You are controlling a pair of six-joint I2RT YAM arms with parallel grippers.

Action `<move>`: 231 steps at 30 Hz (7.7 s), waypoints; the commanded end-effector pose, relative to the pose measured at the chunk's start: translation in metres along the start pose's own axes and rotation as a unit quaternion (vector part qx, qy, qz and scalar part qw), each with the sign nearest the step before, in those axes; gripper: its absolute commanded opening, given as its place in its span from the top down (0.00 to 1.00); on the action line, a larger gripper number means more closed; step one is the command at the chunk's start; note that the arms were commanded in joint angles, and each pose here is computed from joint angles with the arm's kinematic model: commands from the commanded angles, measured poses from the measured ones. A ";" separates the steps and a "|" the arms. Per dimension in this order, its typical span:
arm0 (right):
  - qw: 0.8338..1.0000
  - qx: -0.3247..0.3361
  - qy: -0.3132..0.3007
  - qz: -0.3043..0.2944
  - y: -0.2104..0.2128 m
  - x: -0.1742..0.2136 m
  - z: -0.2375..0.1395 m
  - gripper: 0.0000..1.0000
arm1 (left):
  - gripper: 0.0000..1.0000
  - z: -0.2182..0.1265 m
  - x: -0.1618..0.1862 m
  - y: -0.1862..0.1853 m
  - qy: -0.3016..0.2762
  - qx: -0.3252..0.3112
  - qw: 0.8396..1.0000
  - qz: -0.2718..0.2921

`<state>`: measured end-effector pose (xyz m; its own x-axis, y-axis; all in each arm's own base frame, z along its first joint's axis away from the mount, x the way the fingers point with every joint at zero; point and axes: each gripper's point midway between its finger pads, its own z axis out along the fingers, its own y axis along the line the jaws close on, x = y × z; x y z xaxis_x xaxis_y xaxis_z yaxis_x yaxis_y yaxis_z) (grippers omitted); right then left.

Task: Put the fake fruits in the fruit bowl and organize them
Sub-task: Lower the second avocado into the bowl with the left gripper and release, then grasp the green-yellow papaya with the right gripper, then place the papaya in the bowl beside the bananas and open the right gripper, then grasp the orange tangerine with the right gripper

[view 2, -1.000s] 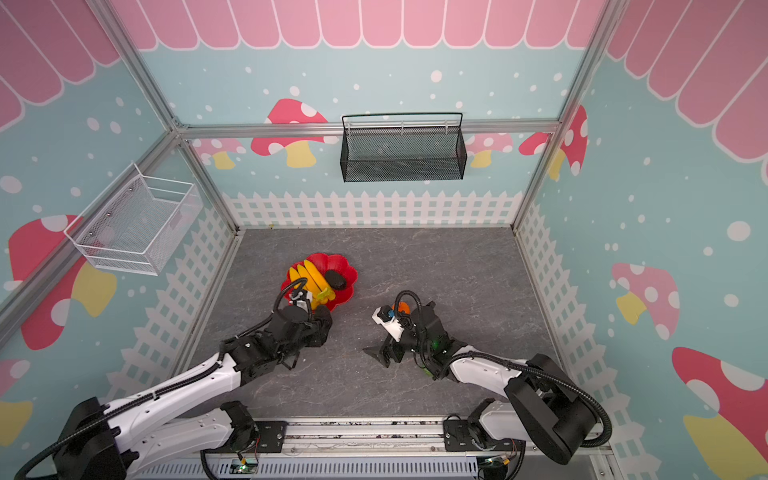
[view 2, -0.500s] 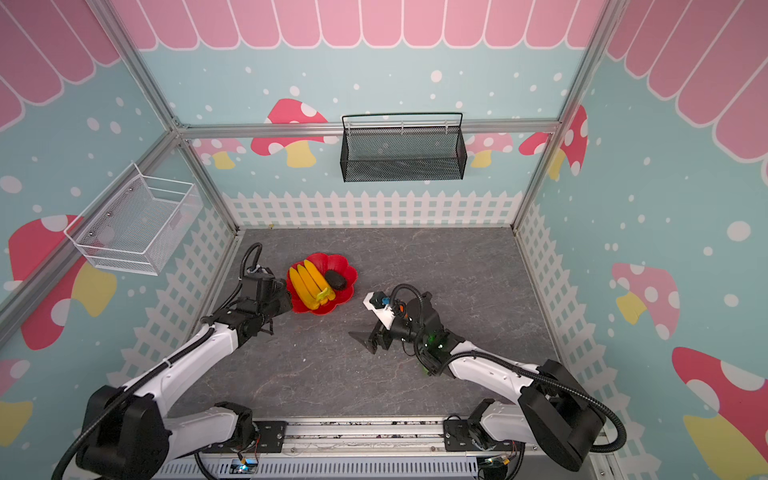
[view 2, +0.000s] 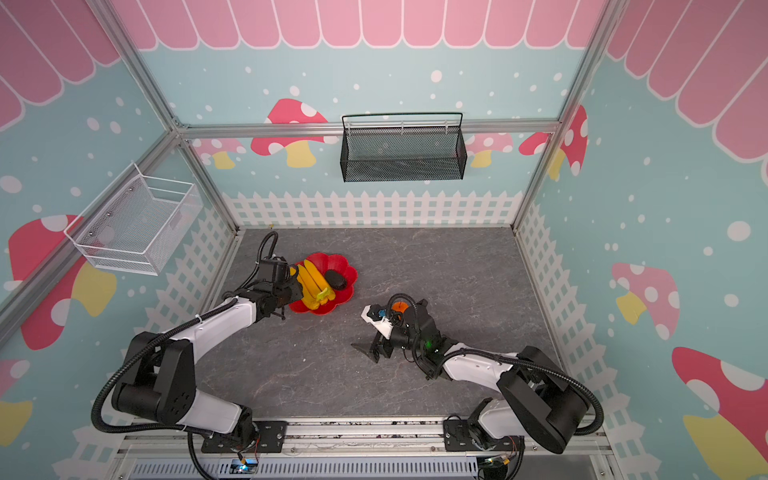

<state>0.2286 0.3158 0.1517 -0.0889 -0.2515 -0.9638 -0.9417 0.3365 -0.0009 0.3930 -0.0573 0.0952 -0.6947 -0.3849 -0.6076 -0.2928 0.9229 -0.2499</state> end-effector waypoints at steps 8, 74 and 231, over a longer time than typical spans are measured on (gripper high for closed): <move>1.000 0.021 -0.003 -0.015 -0.009 -0.004 0.004 0.02 | 0.47 0.009 0.002 0.000 0.005 0.000 1.000 -0.003; 0.495 0.568 0.248 0.609 -0.014 0.122 -0.225 0.03 | 0.01 -0.198 0.126 -0.095 -0.002 0.340 0.924 0.174; 0.789 0.434 0.306 0.308 -0.173 0.114 -0.027 0.43 | 0.00 -0.199 0.079 -0.061 -0.041 0.280 0.949 0.138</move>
<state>0.3667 0.2014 0.0511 -0.8323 -0.1021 -0.5448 -0.1048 0.9941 -0.0262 0.2263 -0.1466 0.2131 -0.6427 -0.1608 -0.7490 0.3012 0.8460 -0.4400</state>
